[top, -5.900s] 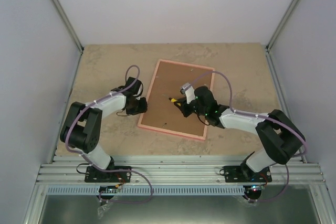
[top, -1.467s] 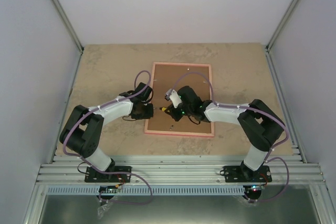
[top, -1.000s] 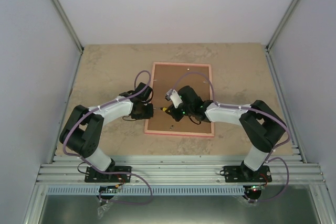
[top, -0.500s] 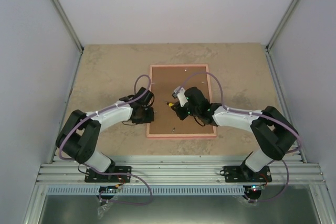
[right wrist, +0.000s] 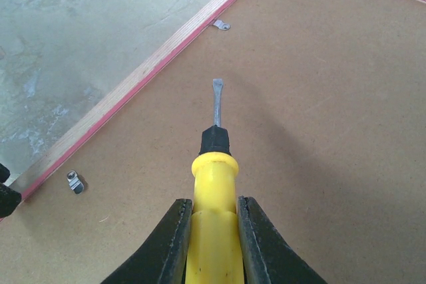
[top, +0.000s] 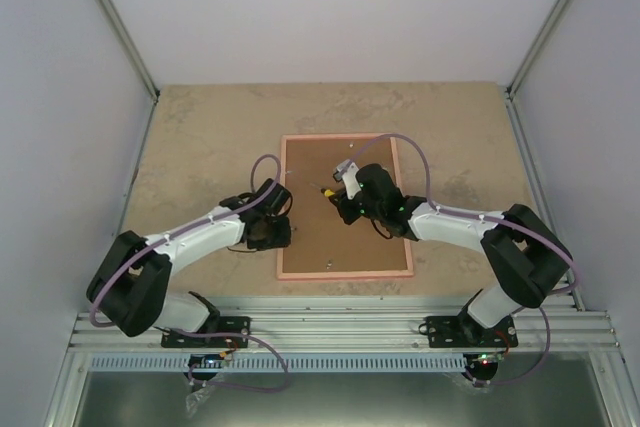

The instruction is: Take the photo out of the frame

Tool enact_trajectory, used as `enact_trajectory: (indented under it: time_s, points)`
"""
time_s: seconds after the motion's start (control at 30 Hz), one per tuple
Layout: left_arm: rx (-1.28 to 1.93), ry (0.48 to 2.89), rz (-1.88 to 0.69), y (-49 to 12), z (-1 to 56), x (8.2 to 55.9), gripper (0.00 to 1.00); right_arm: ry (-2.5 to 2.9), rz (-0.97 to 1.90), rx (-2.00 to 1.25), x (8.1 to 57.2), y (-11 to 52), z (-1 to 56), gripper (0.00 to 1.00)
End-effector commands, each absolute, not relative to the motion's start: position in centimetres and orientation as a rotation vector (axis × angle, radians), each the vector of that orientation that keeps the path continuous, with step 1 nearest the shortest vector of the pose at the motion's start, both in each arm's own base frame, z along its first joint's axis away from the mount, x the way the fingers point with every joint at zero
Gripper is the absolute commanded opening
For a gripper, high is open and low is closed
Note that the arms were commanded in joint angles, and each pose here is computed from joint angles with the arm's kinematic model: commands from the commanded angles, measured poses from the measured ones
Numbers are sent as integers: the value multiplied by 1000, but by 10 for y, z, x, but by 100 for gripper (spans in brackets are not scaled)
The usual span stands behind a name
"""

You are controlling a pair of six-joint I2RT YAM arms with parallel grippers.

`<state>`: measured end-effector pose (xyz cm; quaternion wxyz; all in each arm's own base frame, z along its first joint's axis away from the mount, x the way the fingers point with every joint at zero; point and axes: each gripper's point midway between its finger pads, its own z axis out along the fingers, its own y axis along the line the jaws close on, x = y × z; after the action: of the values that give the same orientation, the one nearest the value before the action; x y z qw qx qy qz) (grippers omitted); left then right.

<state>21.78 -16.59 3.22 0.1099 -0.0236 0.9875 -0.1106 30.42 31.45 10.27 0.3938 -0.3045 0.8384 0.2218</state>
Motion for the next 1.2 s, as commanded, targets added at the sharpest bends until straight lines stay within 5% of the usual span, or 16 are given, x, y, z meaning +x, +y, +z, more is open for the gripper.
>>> enact_trajectory:
  time_s: [0.0,0.17,0.67,1.17]
  points:
    - [-75,2854,-316,-169,51,230,36,2095,564,-739,307,311,111,0]
    - [-68,2778,-259,-173,71,260,47,2092,561,-731,308,310,112,0]
    - [-118,2784,-214,-159,48,353,53,2099,558,-721,311,307,110,0]
    - [-58,2844,-252,-167,31,359,17,2098,572,-725,311,309,111,1]
